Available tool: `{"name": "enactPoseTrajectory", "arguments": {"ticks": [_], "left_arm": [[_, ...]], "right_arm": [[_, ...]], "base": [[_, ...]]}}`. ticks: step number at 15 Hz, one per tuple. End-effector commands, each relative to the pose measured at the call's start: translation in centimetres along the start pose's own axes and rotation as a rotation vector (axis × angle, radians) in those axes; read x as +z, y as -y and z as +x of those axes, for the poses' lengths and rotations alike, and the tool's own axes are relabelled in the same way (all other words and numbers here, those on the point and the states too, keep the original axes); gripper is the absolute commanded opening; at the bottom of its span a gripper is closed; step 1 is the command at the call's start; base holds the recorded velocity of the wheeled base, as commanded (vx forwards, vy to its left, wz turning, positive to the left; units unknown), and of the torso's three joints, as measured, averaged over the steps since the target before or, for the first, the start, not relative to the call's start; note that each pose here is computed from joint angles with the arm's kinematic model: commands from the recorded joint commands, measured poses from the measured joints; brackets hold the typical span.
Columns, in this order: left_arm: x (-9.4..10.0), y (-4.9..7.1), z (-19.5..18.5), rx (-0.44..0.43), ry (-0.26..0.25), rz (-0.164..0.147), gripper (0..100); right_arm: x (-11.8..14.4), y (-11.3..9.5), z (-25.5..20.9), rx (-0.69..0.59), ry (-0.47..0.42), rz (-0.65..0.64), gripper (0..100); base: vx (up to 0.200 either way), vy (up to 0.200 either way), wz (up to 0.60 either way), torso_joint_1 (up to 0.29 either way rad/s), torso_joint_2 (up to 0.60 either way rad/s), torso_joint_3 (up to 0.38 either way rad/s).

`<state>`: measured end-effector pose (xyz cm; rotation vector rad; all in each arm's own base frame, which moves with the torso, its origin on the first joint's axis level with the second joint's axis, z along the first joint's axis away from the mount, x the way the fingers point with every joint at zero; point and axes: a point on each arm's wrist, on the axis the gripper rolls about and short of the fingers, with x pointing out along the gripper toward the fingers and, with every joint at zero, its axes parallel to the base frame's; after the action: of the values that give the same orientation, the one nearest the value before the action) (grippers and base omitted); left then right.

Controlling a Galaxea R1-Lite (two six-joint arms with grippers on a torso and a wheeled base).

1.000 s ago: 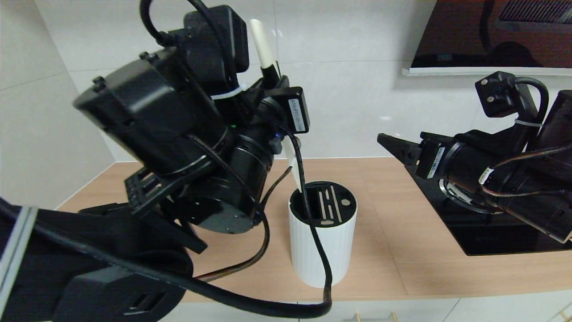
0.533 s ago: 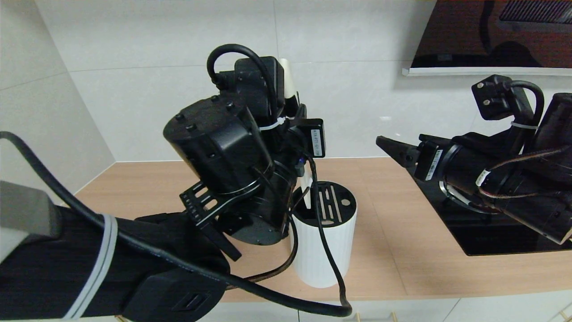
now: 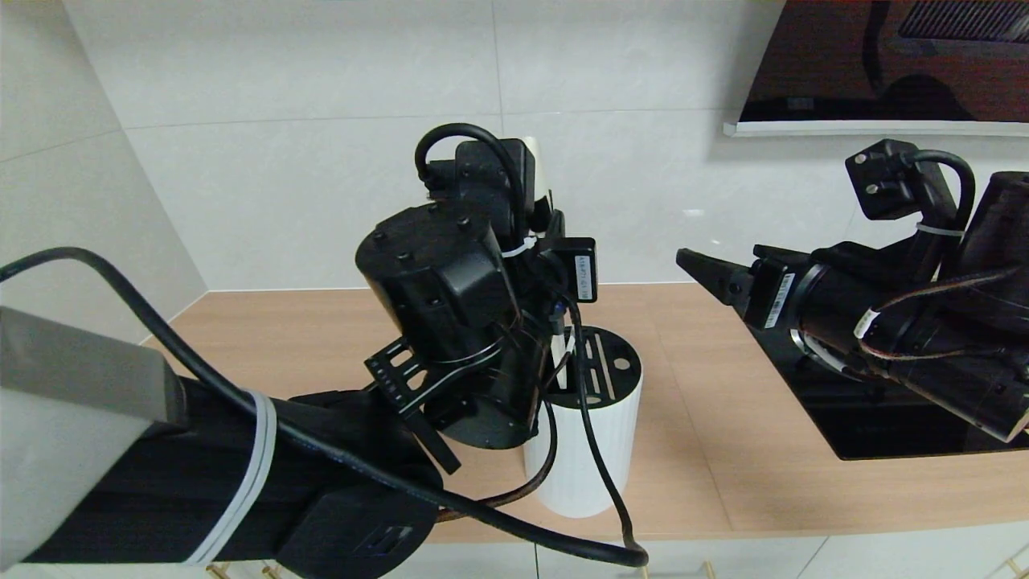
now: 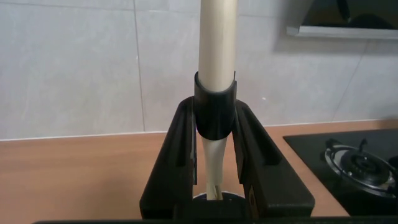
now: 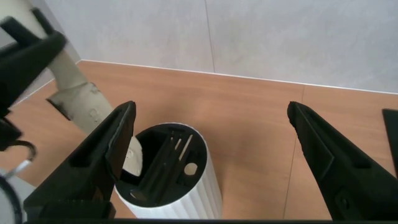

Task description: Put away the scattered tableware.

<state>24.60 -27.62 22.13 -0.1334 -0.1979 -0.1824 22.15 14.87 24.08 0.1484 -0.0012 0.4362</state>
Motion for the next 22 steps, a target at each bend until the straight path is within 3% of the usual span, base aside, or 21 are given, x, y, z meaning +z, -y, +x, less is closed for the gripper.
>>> {"name": "enactPoseTrajectory", "arguments": {"ticks": [1, 7, 9, 22], "left_arm": [[-1.0, 0.2, 0.2, 0.000, -0.018, 0.010, 0], [-3.9, 0.6, 0.5, 0.000, -0.079, 0.050, 0], [-4.8, 0.6, 0.4, 0.001, -0.100, 0.049, 0], [-9.4, 1.0, -0.7, -0.024, -0.216, 0.142, 0]], "right_arm": [[-0.1, 0.0, 0.0, 0.001, -0.003, 0.000, 100], [-0.2, 0.0, 0.0, 0.000, -0.006, -0.001, 100], [-0.3, 0.0, 0.0, 0.000, -0.010, -0.003, 100], [-0.7, 0.0, 0.4, -0.002, -0.024, -0.005, 100]], "base": [[0.000, 0.000, 0.00, 0.000, 0.00, 0.000], [0.000, 0.000, 0.00, 0.000, 0.00, 0.000], [0.000, 0.000, 0.00, 0.000, 0.00, 0.000], [0.000, 0.000, 0.00, 0.000, 0.00, 0.000]]}}
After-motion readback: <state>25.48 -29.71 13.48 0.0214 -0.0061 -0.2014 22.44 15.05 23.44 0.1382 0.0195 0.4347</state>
